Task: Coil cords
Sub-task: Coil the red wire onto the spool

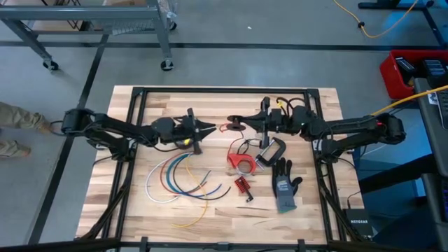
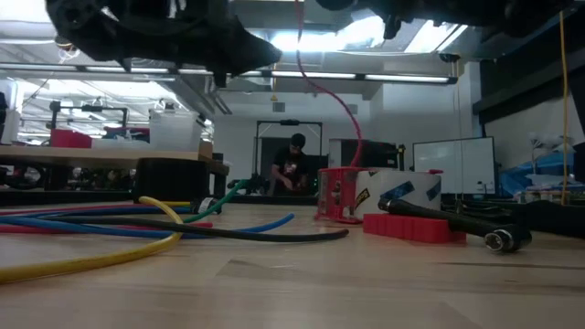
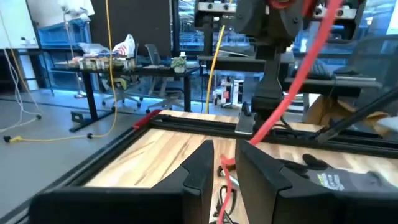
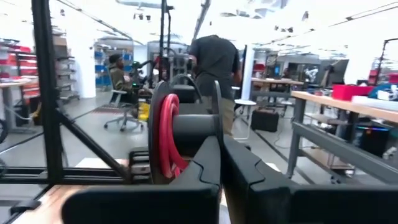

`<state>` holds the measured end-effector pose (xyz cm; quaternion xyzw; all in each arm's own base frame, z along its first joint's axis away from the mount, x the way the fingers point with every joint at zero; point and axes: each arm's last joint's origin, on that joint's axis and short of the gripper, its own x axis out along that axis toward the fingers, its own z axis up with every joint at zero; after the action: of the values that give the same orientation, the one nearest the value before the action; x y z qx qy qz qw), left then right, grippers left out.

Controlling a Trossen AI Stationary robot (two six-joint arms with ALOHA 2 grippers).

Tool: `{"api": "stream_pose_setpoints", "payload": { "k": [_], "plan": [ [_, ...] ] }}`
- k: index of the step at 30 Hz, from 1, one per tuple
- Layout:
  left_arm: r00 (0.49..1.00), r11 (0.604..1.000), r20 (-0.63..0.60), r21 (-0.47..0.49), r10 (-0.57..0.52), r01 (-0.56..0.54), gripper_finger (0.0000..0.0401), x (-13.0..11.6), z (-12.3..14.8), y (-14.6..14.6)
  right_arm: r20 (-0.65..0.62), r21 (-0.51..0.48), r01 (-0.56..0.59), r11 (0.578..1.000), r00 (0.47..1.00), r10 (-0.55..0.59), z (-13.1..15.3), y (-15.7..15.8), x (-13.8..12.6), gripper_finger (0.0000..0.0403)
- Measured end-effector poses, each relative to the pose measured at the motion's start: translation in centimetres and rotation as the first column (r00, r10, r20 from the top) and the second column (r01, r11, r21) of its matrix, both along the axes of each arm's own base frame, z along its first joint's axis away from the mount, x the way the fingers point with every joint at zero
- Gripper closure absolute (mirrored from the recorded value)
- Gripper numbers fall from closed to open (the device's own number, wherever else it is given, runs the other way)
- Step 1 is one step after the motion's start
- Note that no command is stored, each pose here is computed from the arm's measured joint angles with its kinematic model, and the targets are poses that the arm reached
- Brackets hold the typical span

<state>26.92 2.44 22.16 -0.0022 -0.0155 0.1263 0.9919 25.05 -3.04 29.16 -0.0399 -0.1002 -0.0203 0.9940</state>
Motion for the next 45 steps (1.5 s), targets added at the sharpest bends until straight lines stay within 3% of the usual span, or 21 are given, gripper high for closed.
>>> {"api": "stream_pose_setpoints", "payload": {
  "k": [9, 16, 21, 28, 36, 42, 45],
  "plan": [
    [1.000, 0.997, 0.012, -0.072, 0.017, -0.016, 0.0342, 2.4, 0.4, 0.4, -0.007, 0.025, 0.010, 1.000, 1.000, -0.010, -0.1, -0.4, 0.0, 0.0400],
    [1.000, 0.998, 0.010, -0.051, 0.027, -0.026, 0.0337, 2.7, 1.0, 0.6, -0.009, 0.026, 0.010, 1.000, 1.000, -0.009, -0.1, -0.4, 0.0, 0.0400],
    [0.992, 0.988, -0.127, -0.151, 0.021, -0.040, 0.0285, 3.2, 0.3, 0.5, -0.011, 0.026, 0.009, 1.000, 1.000, -0.009, -0.1, -0.4, 0.0, 0.0400],
    [0.985, 0.996, -0.173, -0.084, -0.019, 0.004, 0.0223, 3.7, 0.8, -0.6, -0.007, 0.028, 0.021, 0.999, 1.000, -0.021, -0.1, -0.4, 0.0, 0.0400],
    [0.982, 0.999, -0.180, -0.018, -0.051, 0.049, 0.0250, 3.7, 0.9, -1.8, 0.001, 0.059, 0.175, 0.983, 0.985, -0.175, 0.0, -0.9, -0.1, 0.0400],
    [0.984, 0.993, -0.146, -0.036, 0.106, -0.112, 0.0275, 3.6, 1.1, -1.1, 0.014, 0.069, 0.174, 0.982, 0.984, -0.175, 0.1, -0.8, -0.1, 0.0400],
    [0.987, 0.988, -0.088, -0.066, 0.134, -0.140, 0.0281, 3.7, 1.6, -0.8, 0.015, 0.084, 0.170, 0.982, 0.985, -0.171, 0.1, -0.8, -0.1, 0.0400]
  ]
}}
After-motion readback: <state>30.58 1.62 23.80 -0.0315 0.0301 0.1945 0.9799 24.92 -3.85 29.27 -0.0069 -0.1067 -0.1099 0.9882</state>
